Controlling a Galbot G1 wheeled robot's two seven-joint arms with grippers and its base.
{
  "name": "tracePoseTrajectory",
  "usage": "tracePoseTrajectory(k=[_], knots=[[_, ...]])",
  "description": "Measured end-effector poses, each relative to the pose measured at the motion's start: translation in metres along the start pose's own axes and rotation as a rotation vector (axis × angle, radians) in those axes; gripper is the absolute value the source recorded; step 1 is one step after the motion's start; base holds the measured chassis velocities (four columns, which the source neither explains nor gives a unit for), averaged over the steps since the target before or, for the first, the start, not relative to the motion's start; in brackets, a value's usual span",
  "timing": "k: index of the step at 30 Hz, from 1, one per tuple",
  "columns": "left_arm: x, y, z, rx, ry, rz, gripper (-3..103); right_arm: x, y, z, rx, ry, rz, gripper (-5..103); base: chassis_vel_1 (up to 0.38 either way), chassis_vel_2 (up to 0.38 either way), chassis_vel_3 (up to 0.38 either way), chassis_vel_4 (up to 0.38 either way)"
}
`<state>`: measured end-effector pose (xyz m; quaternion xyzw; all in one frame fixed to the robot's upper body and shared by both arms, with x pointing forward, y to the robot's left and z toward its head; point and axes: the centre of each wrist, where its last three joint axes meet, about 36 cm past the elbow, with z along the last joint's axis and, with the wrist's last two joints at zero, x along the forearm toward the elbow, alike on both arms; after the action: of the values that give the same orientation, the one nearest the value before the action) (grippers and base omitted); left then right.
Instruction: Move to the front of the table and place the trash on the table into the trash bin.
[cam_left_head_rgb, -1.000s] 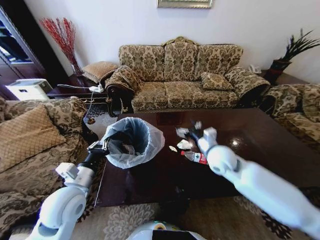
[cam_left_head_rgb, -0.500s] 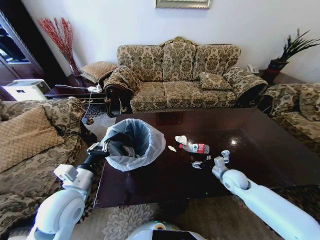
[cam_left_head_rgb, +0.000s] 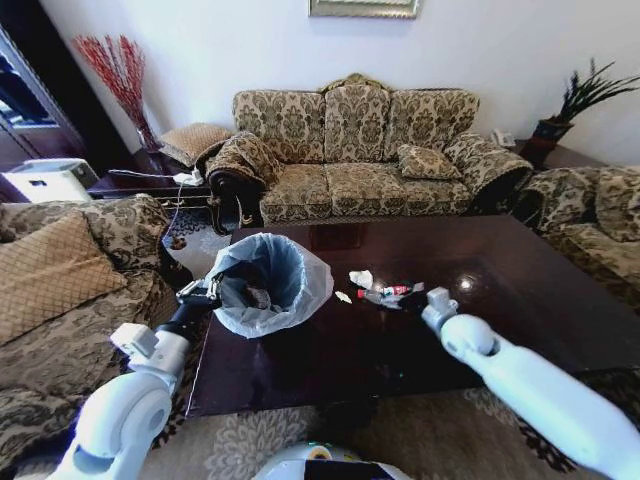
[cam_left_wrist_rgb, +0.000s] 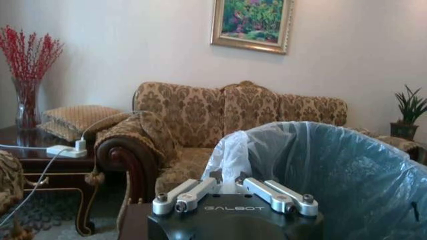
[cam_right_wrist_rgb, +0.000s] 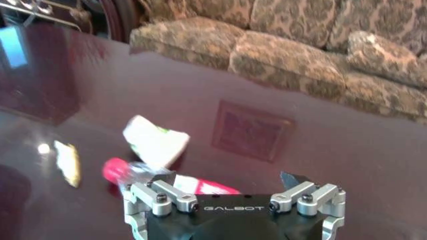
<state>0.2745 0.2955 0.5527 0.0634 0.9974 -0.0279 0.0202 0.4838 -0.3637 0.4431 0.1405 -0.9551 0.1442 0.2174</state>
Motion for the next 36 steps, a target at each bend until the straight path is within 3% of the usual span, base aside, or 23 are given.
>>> tracePoseTrajectory(k=[2, 4, 6, 11, 15, 19, 20, 22, 28, 30, 32, 34, 36], knots=[[-0.003, 0.002, -0.001, -0.005, -0.005, 0.006, 3, -0.004, -0.022, 0.004, 0.0, 0.009, -0.024, 100, 0.0, 0.0, 0.0, 0.0], [-0.003, 0.002, -0.001, -0.006, -0.005, 0.007, 3, -0.004, -0.027, 0.004, 0.001, 0.009, -0.033, 100, 0.0, 0.0, 0.0, 0.0], [-0.003, 0.002, 0.0, -0.001, -0.004, 0.011, 3, -0.008, -0.062, -0.001, 0.028, 0.02, -0.148, 100, 0.0, 0.0, 0.0, 0.0], [-0.001, 0.001, 0.002, 0.006, -0.001, 0.01, 3, -0.018, -0.085, 0.003, 0.039, 0.067, -0.271, 100, 0.0, 0.0, 0.0, 0.0], [0.0, 0.001, -0.001, 0.002, -0.009, 0.012, 3, -0.029, -0.08, 0.019, 0.013, 0.088, -0.3, 103, 0.0, 0.0, 0.0, 0.0], [0.001, 0.0, -0.001, 0.002, -0.008, 0.013, 3, -0.038, -0.071, 0.032, -0.025, 0.071, -0.287, 97, 0.0, 0.0, 0.0, 0.0], [0.001, 0.0, 0.0, 0.003, -0.007, 0.012, 3, -0.04, -0.069, 0.038, -0.037, 0.064, -0.277, 90, 0.0, 0.0, 0.0, 0.0], [0.001, 0.0, 0.0, 0.004, -0.006, 0.011, 3, -0.039, -0.068, 0.041, -0.04, 0.061, -0.274, 90, 0.0, 0.0, 0.0, 0.0], [-0.001, -0.001, 0.002, 0.011, -0.007, 0.013, 3, -0.035, -0.056, 0.051, -0.037, 0.044, -0.269, 71, 0.0, 0.0, 0.0, 0.0], [-0.001, -0.001, 0.002, 0.012, -0.006, 0.014, 3, -0.035, -0.054, 0.051, -0.036, 0.039, -0.269, 71, 0.0, 0.0, 0.0, 0.0], [-0.001, -0.001, 0.002, 0.013, -0.005, 0.014, 3, -0.034, -0.047, 0.051, -0.034, 0.025, -0.264, 58, 0.0, 0.0, 0.0, 0.0], [-0.001, -0.001, 0.003, 0.012, -0.006, 0.013, 3, -0.035, -0.044, 0.051, -0.035, 0.018, -0.26, 58, 0.0, 0.0, 0.0, 0.0], [-0.001, 0.0, 0.003, 0.01, -0.008, 0.01, 3, -0.036, -0.039, 0.052, -0.037, 0.001, -0.25, 51, 0.0, 0.0, 0.0, 0.0]])
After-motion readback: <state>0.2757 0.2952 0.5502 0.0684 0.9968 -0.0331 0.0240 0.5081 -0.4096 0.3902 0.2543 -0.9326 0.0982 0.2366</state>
